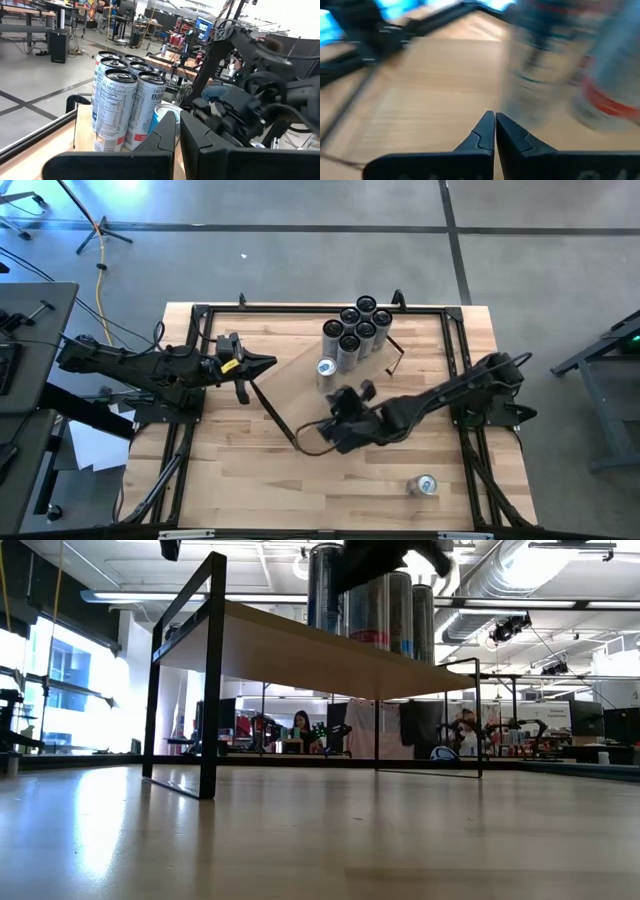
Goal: Place canned beverage on shelf
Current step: Adjust the blue soda can on the shelf
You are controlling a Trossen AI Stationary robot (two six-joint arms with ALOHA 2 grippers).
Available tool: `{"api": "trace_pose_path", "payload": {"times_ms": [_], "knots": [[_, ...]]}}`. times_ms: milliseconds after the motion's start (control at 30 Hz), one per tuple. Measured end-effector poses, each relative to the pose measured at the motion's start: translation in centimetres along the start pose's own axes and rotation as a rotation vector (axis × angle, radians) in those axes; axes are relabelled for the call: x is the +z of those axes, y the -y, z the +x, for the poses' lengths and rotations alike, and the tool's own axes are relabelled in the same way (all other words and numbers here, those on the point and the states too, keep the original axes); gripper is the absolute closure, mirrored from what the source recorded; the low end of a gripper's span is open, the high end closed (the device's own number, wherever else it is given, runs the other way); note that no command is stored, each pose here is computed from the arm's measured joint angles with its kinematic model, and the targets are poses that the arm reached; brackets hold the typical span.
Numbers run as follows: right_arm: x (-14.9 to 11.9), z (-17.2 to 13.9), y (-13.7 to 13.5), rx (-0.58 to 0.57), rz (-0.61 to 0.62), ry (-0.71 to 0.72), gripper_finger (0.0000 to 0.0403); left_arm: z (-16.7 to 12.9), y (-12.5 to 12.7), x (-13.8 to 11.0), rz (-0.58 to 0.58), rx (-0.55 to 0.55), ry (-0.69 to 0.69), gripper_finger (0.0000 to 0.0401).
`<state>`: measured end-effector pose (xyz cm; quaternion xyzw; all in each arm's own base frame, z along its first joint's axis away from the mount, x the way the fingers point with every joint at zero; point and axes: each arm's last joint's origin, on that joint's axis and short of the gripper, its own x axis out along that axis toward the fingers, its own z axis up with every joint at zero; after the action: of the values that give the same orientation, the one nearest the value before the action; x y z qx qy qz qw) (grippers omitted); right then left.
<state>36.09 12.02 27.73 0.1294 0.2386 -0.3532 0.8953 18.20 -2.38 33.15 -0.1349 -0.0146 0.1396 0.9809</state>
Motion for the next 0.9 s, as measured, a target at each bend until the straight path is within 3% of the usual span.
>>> {"api": "trace_pose_path", "payload": {"times_ms": [167,400,567,900], "knots": [[-1.9,-2.0,1.8,-0.153,0.071,-0.056,0.0403,0.0,0.0,-0.2,0.025,0.005,-0.016,0.0401],[-3.2,-3.9,1.4,-0.107,0.148,-0.045,0.0403,0.0,0.0,-0.1,0.033,0.004,-0.013,0.0401],[-2.6,-3.1,0.2,-0.084,0.126,0.096,0.0403,0.0,0.0,-0.1,0.032,0.004,-0.013,0.0401],[-1.7,-1.7,0.1,-0.168,0.113,0.256,0.0403,0.0,0.0,-0.1,0.026,0.004,-0.012,0.0401]]}}
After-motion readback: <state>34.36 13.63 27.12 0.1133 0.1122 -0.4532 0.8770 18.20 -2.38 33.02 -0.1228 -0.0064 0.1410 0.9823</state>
